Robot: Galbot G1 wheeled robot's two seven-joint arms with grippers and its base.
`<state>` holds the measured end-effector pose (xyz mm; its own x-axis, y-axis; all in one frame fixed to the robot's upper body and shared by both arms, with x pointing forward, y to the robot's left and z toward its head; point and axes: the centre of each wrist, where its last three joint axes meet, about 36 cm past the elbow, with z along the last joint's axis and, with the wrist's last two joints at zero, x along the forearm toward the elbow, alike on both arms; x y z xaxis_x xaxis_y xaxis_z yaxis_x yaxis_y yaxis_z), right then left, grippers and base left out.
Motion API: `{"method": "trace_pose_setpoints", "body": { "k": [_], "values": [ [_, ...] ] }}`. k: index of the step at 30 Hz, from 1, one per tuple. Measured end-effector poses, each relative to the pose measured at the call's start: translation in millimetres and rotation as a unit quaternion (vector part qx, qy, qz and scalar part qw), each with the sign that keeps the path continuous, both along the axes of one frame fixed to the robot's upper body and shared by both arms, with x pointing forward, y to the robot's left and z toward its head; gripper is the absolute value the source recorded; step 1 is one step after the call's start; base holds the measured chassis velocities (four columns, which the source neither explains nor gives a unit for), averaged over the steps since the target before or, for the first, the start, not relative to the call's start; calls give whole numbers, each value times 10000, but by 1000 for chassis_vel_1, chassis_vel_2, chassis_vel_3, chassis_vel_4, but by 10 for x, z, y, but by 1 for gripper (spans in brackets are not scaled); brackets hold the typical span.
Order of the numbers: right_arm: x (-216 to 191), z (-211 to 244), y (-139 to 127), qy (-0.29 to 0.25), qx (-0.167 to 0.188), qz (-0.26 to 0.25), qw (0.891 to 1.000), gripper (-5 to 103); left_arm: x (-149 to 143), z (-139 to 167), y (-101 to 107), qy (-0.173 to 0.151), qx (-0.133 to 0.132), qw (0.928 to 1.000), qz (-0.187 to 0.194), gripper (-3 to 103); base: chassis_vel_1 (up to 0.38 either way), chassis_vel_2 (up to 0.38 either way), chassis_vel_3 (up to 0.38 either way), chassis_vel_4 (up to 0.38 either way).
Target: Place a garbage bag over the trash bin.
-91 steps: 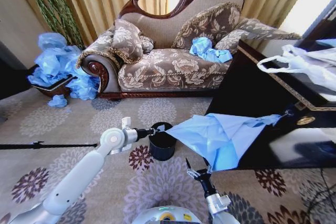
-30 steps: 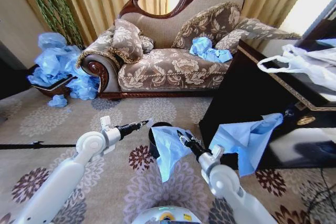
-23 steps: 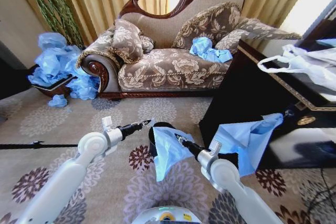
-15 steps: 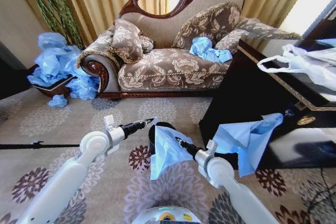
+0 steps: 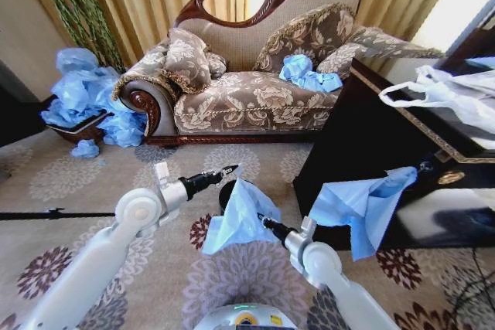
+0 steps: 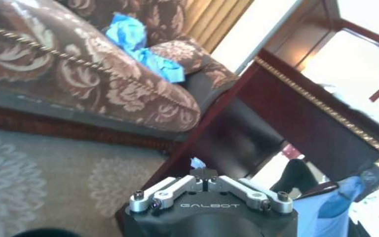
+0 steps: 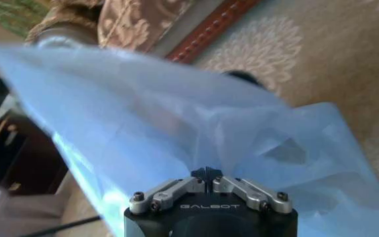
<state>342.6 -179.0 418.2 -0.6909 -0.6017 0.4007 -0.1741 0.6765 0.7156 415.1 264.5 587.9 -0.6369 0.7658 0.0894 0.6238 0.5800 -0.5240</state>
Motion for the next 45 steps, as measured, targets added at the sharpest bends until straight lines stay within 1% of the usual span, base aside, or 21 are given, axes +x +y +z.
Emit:
{"method": "trace_pose_setpoints", "body": {
  "k": [2,4,6,7,10,12,13,14,16,17,20,23,27,31,37,39,40,45],
  "values": [
    [-60,30,31,-32,23,74,10000,0,12,24,-26,-35,-19,10000,-44,0,0,0,0,0],
    [-188,104,126,-150,46,253,9996,0,34,92,-84,-113,-76,9998,-164,0,0,0,0,0],
    [-211,123,149,-187,59,294,9994,0,36,107,-97,-129,-88,9997,-191,0,0,0,0,0],
    [-254,173,231,-274,129,384,9988,0,33,170,-141,-198,-135,9993,-290,0,0,0,0,0],
    [-242,214,280,-347,194,413,9984,0,10,224,-171,-253,-178,9988,-374,0,0,0,0,0],
    [-177,302,320,-516,282,411,9974,0,-46,285,-201,-317,-212,9981,-477,0,0,0,0,0],
    [-177,302,320,-516,282,411,9974,0,-46,285,-201,-317,-212,9981,-477,0,0,0,0,0],
    [-127,361,327,-647,304,414,9966,0,-83,314,-215,-349,-228,9977,-532,0,0,0,0,0],
    [-12,456,322,-976,295,434,9938,0,-147,346,-237,-392,-249,9971,-604,0,0,0,0,0],
    [-12,456,322,-976,295,434,9938,0,-147,346,-237,-392,-249,9971,-604,0,0,0,0,0],
    [160,510,324,-1272,242,414,9907,0,-216,367,-271,-427,-271,9965,-660,0,0,0,0,0],
    [247,522,354,-1350,247,397,9897,0,-263,392,-298,-449,-283,9962,-683,0,0,0,0,0],
    [350,521,512,-1409,323,424,9886,0,-325,502,-333,-556,-330,9950,-757,0,0,0,0,0],
    [402,453,614,-1406,291,437,9887,0,-319,565,-343,-631,-381,9941,-799,0,0,0,0,0],
    [576,363,665,-1531,243,295,9875,0,-322,547,-389,-591,-455,9937,-839,0,0,0,0,0],
    [679,373,662,-1661,287,184,9855,0,-377,487,-419,-491,-513,9937,-868,0,0,0,0,0],
    [679,373,662,-1661,287,184,9855,0,-377,487,-419,-491,-513,9937,-868,0,0,0,0,0],
    [802,455,748,-1801,529,-24,9822,0,-448,399,-458,-357,-580,9935,-907,0,0,0,0,0]
  ]
}}
